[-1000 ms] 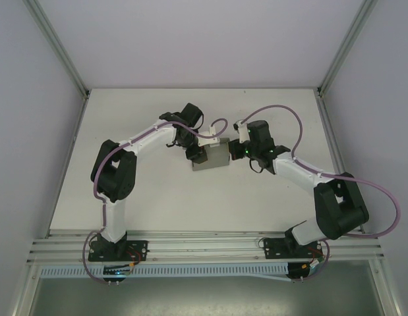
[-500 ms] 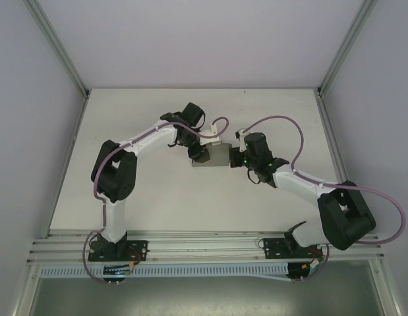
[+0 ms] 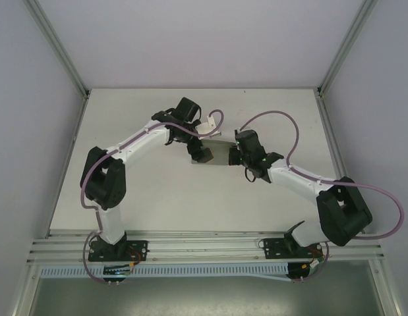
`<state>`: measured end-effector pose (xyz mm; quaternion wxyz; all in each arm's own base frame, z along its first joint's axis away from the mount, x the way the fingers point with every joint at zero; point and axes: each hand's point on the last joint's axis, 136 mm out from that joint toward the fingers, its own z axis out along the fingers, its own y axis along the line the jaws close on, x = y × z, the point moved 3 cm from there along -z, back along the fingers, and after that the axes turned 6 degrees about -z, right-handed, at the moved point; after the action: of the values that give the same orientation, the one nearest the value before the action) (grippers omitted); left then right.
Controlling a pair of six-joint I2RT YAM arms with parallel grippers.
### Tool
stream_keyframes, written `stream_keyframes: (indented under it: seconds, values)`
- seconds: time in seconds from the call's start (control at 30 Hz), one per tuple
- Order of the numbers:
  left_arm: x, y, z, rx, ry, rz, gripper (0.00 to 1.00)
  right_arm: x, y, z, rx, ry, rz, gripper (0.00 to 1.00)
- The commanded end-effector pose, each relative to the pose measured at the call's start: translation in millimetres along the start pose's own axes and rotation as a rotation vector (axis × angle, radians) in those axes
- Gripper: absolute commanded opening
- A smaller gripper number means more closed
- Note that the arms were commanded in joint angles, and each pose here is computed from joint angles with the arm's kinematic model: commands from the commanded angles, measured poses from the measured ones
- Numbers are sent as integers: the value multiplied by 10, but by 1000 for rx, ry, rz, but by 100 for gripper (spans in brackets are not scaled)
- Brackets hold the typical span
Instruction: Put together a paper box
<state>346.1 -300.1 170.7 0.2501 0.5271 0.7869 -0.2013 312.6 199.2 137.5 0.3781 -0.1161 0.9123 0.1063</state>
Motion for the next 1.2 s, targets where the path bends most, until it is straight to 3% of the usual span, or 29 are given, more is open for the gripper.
stream_keyframes:
  seconds: [0.0,0.2,0.4,0.47,0.6,0.83,1.03,1.17]
  values:
    - [-2,98,-146,-105,-16,-30,98,668,-177,34,120,276,-48,0]
    - [40,205,-363,-225,-12,-190,98,570,-112,-21,136,267,-60,0]
    - [264,269,-586,-231,-126,-325,61,502,-14,-37,128,284,-117,0]
    - [320,308,-623,-205,-129,-369,56,491,-12,-41,135,297,-133,0]
    - [340,205,-582,-128,-126,-330,52,453,13,-29,136,312,-144,0]
    - [411,126,-504,-83,-120,-292,49,401,44,-27,133,321,-160,0]
    - [492,134,-437,-90,-100,-293,40,379,60,-16,131,330,-170,0]
    - [500,158,-394,-87,-86,-309,17,368,75,-16,124,329,-167,0]
